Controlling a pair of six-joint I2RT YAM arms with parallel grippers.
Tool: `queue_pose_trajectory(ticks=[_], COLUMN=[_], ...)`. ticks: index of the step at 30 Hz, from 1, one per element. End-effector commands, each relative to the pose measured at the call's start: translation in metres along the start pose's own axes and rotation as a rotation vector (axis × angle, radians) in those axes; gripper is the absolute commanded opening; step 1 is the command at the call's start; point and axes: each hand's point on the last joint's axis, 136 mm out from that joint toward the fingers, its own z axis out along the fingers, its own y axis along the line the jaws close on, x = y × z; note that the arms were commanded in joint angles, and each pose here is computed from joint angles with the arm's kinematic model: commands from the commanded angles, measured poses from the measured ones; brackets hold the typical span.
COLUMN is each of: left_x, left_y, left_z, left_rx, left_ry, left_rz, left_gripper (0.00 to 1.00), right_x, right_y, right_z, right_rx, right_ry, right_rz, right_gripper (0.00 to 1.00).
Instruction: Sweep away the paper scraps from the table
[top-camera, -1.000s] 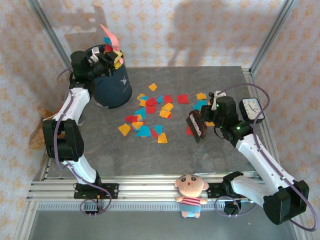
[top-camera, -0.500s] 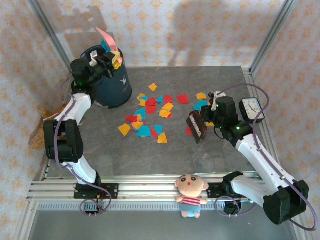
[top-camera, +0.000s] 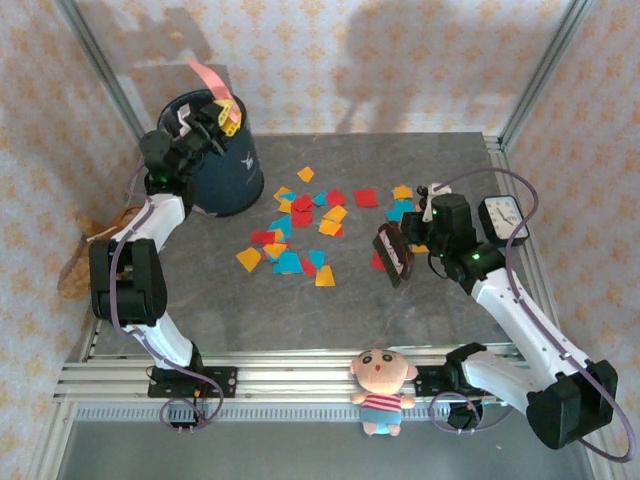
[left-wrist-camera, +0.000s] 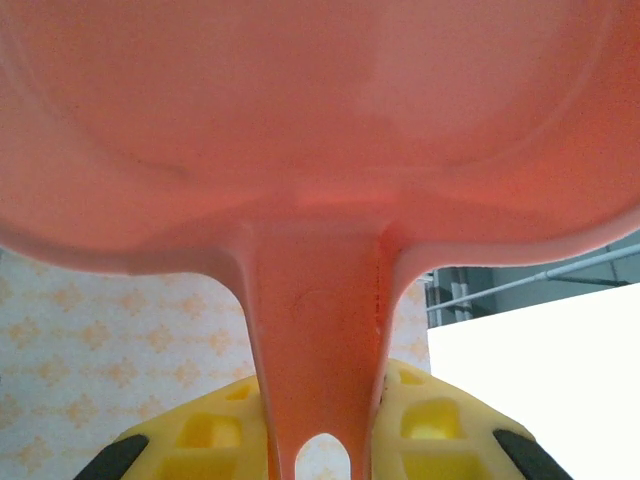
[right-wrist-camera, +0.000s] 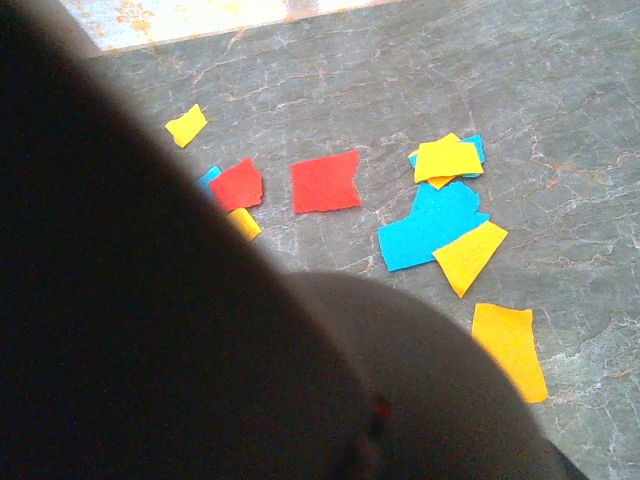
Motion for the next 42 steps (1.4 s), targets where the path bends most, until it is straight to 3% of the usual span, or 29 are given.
queue_pose_trajectory(ticks=[1,8,14,19,27,35,42], left_x=[0.019,0.032,0.055,0.079,0.107,0.135,0.148], left_y=[-0.037,-0.025,0.001,0.023,0.062,0.096,0.120], left_z=[-0.008,-0.010,-0.034,-0.056,-0.087,-0.113,-0.126], left_rx=[0.092,-0.085,-0.432,-0.667,-0.922,-1.015,-1.072], left_ry=[0.029,0.047,0.068,0.160,0.333,0.507,0.579], left_rz=[0.078,0.236,0.512,0.696,0.931,1.113,1.294], left_gripper=[0.00,0.00,0.00,0.00,0.00,0.00,0.00], right_x=[-0.009,-0.016,-0.024,-0.035,-0.067,-0.096,-0.111], right_y=[0.005,0.002,0.000,-0.002,-0.017,-0.045,-0.079], right_z=[-0.005,-0.010,-0.013,-0.009,0.007,0.033,0.066], right_rx=[-0.019,-0.008,0.002,-0.042,-0.080,-0.007,0.019], right_ry=[-0.042,-0.080,-0.126,-0.166,-0.263,-0.317,-0.321], right_rz=[0.016,0.049,0.104,0.207,0.382,0.461,0.556], right_gripper=[0.00,0.00,0.00,0.00,0.00,0.00,0.00])
